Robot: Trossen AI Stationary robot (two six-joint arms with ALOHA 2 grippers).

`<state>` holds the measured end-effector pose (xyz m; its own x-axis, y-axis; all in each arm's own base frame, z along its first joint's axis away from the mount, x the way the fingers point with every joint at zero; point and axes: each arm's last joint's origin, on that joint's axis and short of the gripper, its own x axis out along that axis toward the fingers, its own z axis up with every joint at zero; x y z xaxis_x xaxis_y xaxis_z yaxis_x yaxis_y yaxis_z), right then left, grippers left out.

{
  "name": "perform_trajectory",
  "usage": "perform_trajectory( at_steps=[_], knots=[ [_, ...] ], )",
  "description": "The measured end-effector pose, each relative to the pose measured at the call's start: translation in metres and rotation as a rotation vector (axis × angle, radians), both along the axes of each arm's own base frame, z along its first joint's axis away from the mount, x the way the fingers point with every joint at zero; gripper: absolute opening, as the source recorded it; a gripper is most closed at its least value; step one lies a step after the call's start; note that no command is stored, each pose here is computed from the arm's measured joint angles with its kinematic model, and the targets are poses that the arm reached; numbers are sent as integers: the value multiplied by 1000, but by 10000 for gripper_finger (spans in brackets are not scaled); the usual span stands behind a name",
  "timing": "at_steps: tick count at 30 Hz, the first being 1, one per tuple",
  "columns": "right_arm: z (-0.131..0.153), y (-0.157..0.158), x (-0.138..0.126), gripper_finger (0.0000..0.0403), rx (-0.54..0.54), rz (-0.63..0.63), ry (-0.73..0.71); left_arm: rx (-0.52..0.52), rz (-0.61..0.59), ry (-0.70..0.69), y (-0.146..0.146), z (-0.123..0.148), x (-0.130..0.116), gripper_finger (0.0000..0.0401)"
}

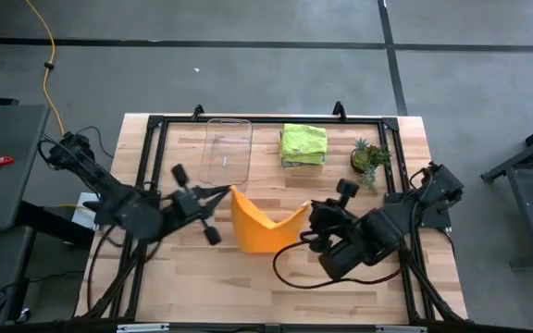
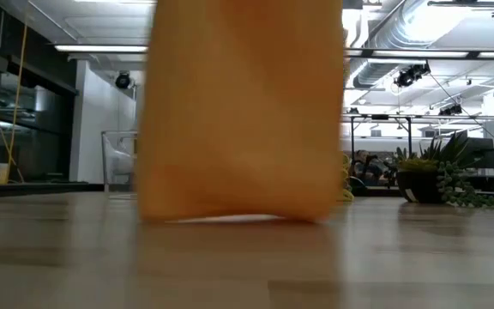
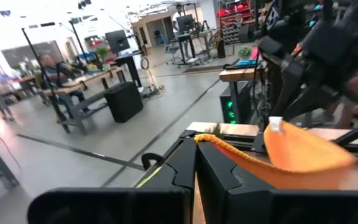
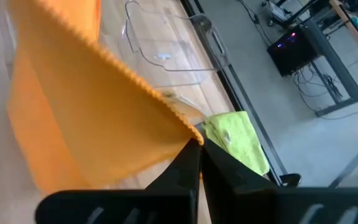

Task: Fold microfiber towels
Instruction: Fold the orange microfiber cloth

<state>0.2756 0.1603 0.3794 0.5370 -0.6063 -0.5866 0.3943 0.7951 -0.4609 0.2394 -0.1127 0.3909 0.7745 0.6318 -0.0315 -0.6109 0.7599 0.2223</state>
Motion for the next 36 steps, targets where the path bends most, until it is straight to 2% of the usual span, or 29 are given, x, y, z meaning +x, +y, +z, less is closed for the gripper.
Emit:
perform_trajectory(
  at_steps=[5,8,12,18,22,25,28,31,36],
  knots=[
    [11,-6,-8,0,0,20,-10,69,57,-35,17,2,32,0],
    [18,-11,-14,0,-6,24,-27,126,48,-61,30,7,42,0],
    [28,-18,-22,0,-12,24,-62,144,40,-88,48,7,52,0],
    [34,-34,-25,0,-44,-4,-68,165,18,-88,70,6,60,0],
    [12,-55,-27,0,-45,-69,19,160,-52,-120,80,4,63,0],
    [-3,-67,-41,0,-35,-117,39,157,-80,-105,84,-9,66,0],
    [-5,-76,-59,0,-9,-138,18,175,-61,-101,87,-22,65,0],
    [-4,-83,-73,0,29,-142,9,176,-43,-153,88,-34,62,0],
    [5,-90,-87,0,33,-130,-27,140,-37,-265,88,-46,56,0]
  ],
)
